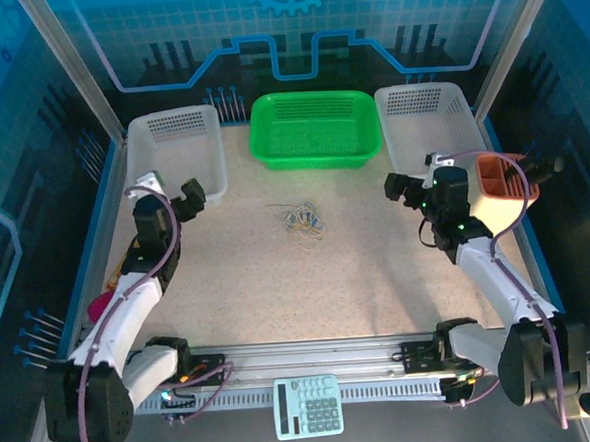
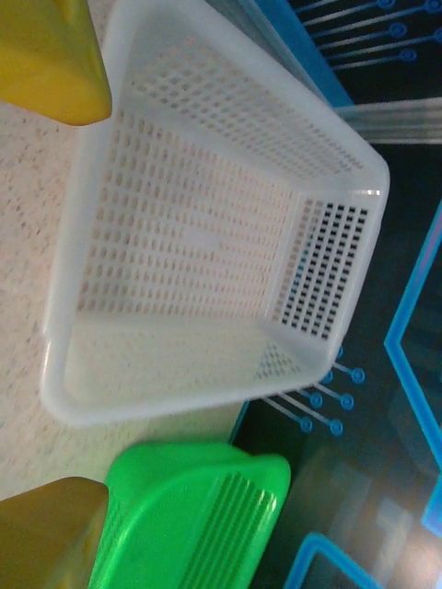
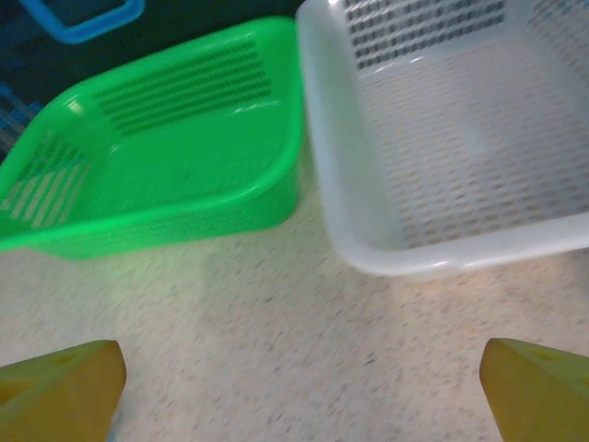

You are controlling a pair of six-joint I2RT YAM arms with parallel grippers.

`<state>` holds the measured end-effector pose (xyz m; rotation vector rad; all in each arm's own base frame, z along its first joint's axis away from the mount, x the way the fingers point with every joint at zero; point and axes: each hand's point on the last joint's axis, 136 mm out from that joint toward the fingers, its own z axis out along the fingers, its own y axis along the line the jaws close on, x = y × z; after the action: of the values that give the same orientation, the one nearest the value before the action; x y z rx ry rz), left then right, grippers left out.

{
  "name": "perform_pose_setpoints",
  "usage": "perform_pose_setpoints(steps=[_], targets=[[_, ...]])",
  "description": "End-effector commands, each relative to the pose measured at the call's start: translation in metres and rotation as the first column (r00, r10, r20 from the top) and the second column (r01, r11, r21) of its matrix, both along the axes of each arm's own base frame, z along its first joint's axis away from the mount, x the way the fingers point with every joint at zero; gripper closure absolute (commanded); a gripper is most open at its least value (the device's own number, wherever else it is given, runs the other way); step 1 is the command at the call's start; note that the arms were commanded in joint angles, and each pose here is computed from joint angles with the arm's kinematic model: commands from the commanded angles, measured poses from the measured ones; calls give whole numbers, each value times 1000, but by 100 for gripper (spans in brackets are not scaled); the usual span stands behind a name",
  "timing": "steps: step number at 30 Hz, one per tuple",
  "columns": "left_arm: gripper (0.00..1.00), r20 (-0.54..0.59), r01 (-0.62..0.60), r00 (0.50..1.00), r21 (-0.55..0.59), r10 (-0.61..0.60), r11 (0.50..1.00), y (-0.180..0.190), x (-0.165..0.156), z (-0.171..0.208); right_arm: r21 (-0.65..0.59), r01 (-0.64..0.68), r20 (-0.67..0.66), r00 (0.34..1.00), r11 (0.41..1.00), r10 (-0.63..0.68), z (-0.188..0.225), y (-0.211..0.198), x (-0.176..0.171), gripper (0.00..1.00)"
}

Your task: Untangle the cables

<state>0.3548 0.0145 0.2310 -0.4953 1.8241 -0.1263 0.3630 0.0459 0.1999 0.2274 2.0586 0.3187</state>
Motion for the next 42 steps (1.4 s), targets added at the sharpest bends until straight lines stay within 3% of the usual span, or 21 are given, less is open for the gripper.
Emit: perform_pose_setpoints(steps=[1, 6, 15, 31, 42], targets=[[1, -126, 84, 987, -130, -100, 988, -27, -23, -2, 38, -216, -61, 974, 976, 218, 10, 47, -18, 0], [1, -174, 226, 952, -164, -253, 960, -62, -43, 10, 49, -419, -159, 893, 907, 421, 11, 100, -38, 3], [1, -198, 360, 892, -232, -406, 904, -112, -54, 8, 64, -517, -299, 806, 853, 511, -19, 151, -43, 13], [1, -300, 382, 842, -256, -448, 888, -160, -37, -35, 182, -568, -414, 696, 803, 586, -117, 218, 19, 16], [1, -315, 399, 825, -264, -469, 878, -176, -32, -43, 253, -590, -403, 657, 767, 637, -135, 234, 17, 28]])
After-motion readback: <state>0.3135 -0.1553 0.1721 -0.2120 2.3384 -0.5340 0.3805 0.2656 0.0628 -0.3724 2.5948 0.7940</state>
